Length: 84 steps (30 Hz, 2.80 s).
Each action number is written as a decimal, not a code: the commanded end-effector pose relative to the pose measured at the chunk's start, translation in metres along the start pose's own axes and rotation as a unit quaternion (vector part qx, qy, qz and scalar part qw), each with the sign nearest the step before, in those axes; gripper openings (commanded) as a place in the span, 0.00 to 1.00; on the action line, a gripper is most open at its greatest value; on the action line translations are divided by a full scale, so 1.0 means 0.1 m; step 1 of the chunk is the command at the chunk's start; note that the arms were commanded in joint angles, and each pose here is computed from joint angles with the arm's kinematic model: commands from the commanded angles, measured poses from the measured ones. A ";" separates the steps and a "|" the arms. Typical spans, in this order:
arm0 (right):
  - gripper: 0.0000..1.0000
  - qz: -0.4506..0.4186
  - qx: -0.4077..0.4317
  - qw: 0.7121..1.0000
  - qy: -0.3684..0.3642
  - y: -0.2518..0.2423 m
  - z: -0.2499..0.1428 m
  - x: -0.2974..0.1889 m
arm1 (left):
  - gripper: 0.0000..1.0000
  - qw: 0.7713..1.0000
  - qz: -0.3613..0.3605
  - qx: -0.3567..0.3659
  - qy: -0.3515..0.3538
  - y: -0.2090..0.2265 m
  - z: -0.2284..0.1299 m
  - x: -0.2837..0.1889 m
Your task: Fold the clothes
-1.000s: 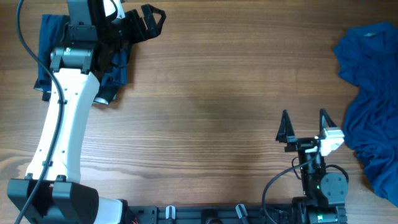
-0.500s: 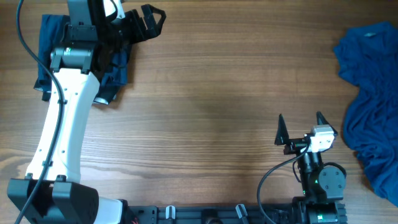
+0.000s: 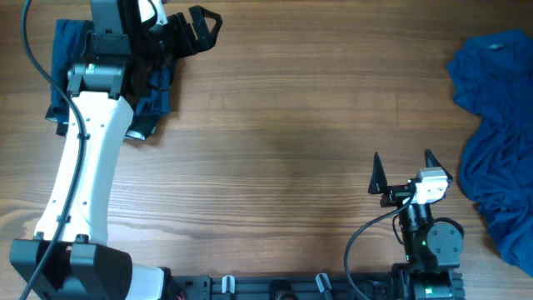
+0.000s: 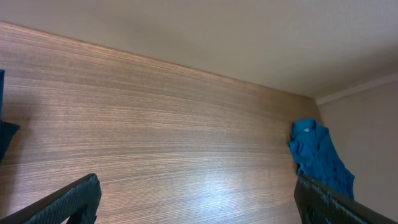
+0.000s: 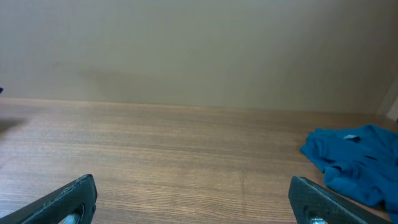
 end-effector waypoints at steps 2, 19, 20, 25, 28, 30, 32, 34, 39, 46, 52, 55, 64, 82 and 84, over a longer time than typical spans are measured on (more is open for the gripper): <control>1.00 0.009 -0.010 1.000 -0.004 0.01 0.01 -0.01 | 1.00 1.000 0.002 -0.003 0.002 0.01 -0.01 0.03; 1.00 0.009 -0.009 1.000 -0.004 0.01 0.01 -0.01 | 1.00 1.000 0.007 -0.010 0.025 -0.08 -0.09 -0.19; 1.00 0.009 -0.009 1.000 -0.004 0.01 0.01 -0.01 | 1.00 1.000 0.006 -0.004 0.014 -0.13 -0.06 -0.29; 1.00 0.009 -0.009 1.000 -0.004 0.01 0.01 -0.01 | 1.00 0.999 -0.003 0.023 -0.045 -0.38 0.04 -0.78; 1.00 0.009 -0.009 1.000 -0.004 0.01 0.01 -0.01 | 1.00 0.996 0.005 0.037 -0.082 -0.53 0.01 -1.16; 1.00 0.009 -0.009 1.000 -0.004 0.01 0.01 -0.01 | 1.00 0.994 0.021 0.041 -0.100 -0.57 -0.07 -1.34; 1.00 0.009 -0.009 1.000 -0.004 0.01 0.01 -0.01 | 1.00 0.992 0.039 0.043 -0.113 -0.58 -0.23 -1.51; 1.00 0.009 -0.009 1.000 -0.004 0.01 0.01 -0.01 | 1.00 0.990 0.055 0.042 -0.119 -0.57 -0.42 -1.62; 1.00 0.009 -0.009 1.000 -0.004 0.01 0.01 -0.01 | 1.00 0.989 0.082 0.037 -0.120 -0.49 -1.02 -1.76; 1.00 0.009 -0.009 1.000 -0.004 0.01 0.01 -0.01 | 1.00 0.987 0.101 0.034 -0.121 -0.26 -1.88 -1.66; 1.00 0.009 -0.009 1.000 -0.004 0.01 0.01 -0.01 | 1.00 0.977 0.101 0.051 -0.181 -0.08 -2.27 -1.46; 1.00 0.009 -0.009 1.000 -0.004 0.01 0.01 -0.01 | 1.00 0.972 0.102 0.057 -0.206 0.02 -2.43 -1.33; 1.00 0.009 -0.009 1.000 -0.004 0.01 0.01 -0.01 | 1.00 0.953 0.105 0.072 -0.274 0.26 -2.78 -1.00; 1.00 0.009 -0.009 1.000 -0.004 0.01 0.01 -0.01 | 1.00 0.912 0.189 0.267 -0.248 0.33 -2.91 -0.97; 1.00 0.009 -0.010 1.000 -0.004 0.01 0.01 -0.01 | 1.00 0.912 0.190 0.267 -0.248 0.33 -2.91 -0.97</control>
Point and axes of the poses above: each gripper's point midway between its finger pads, its own x axis out along the fingers, its own y axis along the line the jaws close on, z = x × y, the point moved 10 cm from there along -x, back along the fingers, and after that the axes turned 14 degrees about x, right-handed, at the moved point
